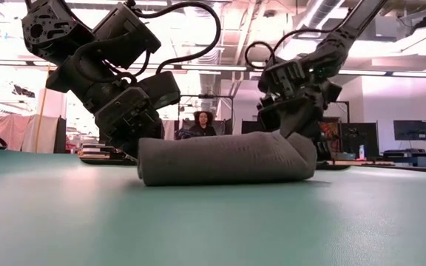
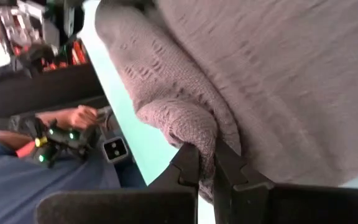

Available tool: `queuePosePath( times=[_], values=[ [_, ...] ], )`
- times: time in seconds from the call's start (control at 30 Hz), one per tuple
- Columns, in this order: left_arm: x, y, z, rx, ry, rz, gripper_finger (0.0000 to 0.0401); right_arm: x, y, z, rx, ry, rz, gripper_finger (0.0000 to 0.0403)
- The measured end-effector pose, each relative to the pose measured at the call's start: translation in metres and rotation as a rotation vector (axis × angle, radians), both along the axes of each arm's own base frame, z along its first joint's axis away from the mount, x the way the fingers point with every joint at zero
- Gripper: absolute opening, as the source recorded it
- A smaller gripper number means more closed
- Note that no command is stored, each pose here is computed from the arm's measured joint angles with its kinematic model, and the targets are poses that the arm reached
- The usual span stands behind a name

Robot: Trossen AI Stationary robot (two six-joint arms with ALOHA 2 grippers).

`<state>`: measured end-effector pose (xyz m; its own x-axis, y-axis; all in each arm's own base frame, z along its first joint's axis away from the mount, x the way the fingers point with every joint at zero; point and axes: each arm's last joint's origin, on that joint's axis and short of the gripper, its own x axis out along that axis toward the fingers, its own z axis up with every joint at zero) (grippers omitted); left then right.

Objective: Roll towel
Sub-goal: Roll the microfiber towel

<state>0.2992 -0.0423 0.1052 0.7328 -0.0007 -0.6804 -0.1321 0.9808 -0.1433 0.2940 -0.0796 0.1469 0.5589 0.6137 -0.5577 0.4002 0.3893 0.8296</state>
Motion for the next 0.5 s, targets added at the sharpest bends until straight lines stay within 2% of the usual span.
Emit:
queuePosePath(
  times=[0.37,0.5],
  values=[
    [-0.001,0.000,-0.001,-0.006,0.010,0.010,0.0000,-0.012,-0.005,-0.014,0.031,0.134,-0.011,0.0027],
    [0.000,0.000,0.000,-0.011,0.002,0.020,0.0000,-0.015,-0.010,-0.014,0.057,0.166,-0.054,0.0027]
  ],
)
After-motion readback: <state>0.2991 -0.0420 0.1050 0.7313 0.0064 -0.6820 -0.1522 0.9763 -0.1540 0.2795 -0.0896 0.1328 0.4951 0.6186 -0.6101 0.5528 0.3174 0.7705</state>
